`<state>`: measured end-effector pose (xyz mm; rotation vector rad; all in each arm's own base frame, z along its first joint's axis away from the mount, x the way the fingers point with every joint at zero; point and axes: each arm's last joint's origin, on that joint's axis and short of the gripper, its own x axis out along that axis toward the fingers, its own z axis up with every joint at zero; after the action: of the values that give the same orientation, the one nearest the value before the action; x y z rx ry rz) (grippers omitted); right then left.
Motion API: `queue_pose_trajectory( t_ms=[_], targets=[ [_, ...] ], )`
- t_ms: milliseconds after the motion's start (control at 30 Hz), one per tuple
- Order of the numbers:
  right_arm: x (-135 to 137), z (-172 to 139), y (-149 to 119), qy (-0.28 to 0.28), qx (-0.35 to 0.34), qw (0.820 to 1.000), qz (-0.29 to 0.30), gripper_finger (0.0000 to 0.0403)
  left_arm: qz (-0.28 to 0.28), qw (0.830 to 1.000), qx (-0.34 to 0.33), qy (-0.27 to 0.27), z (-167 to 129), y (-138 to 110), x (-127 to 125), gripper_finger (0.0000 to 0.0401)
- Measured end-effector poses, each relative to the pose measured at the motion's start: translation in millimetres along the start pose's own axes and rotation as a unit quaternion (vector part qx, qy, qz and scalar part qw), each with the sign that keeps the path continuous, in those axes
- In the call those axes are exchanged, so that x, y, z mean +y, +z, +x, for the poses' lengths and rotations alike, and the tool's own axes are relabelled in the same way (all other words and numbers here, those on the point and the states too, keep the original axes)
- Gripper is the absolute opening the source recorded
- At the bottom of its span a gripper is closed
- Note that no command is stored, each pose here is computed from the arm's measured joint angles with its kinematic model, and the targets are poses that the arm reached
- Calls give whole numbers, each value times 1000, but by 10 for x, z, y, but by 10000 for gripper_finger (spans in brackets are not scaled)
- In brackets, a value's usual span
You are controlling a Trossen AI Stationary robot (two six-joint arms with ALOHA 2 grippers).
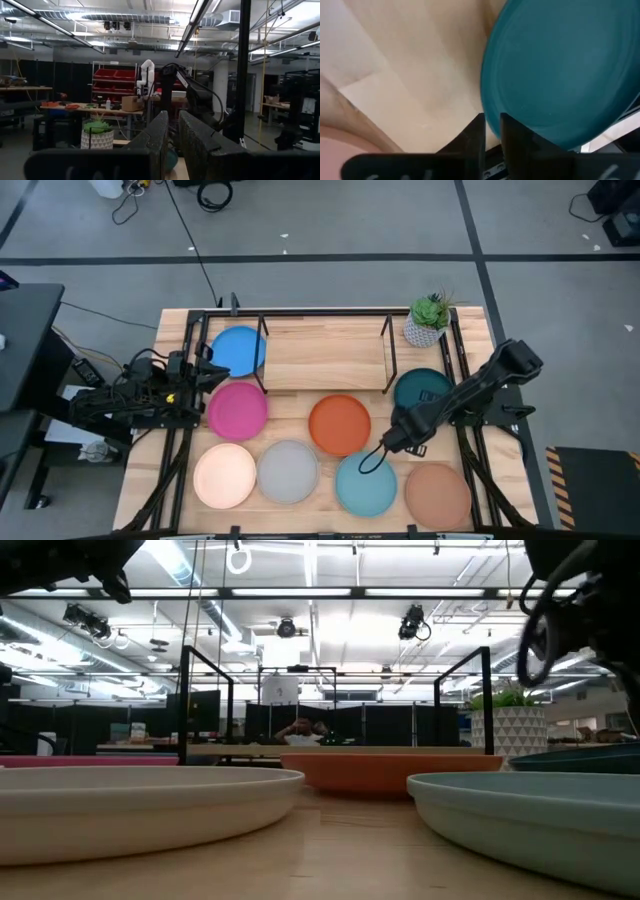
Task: Place and stack plates onto a shelf
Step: Put the orange plate on the shelf
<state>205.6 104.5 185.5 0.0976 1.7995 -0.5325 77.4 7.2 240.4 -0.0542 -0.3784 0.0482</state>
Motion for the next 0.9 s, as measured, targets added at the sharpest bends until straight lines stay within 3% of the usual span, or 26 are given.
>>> queue_pose_trajectory(
  t_ms=[167,300,467,567,733,900],
  targets=[
    [50,19,11,7,4,1000,-17,129,3,1000,-1,10,0,1,6,52],
    [142,-105,99,45,-32,998,-37,182,12,1000,-1,12,0,1,7,52],
    [356,-297,218,32,-127,981,-141,198,13,1000,-1,12,0,0,7,52],
    [520,-339,271,2,-168,953,-251,193,13,1000,0,12,0,-2,7,52],
    [742,-259,362,-45,-203,884,-419,186,13,1000,1,12,0,-5,7,52],
    [824,-139,448,-129,-208,834,-494,185,12,1000,3,12,0,-7,7,52]
  ],
)
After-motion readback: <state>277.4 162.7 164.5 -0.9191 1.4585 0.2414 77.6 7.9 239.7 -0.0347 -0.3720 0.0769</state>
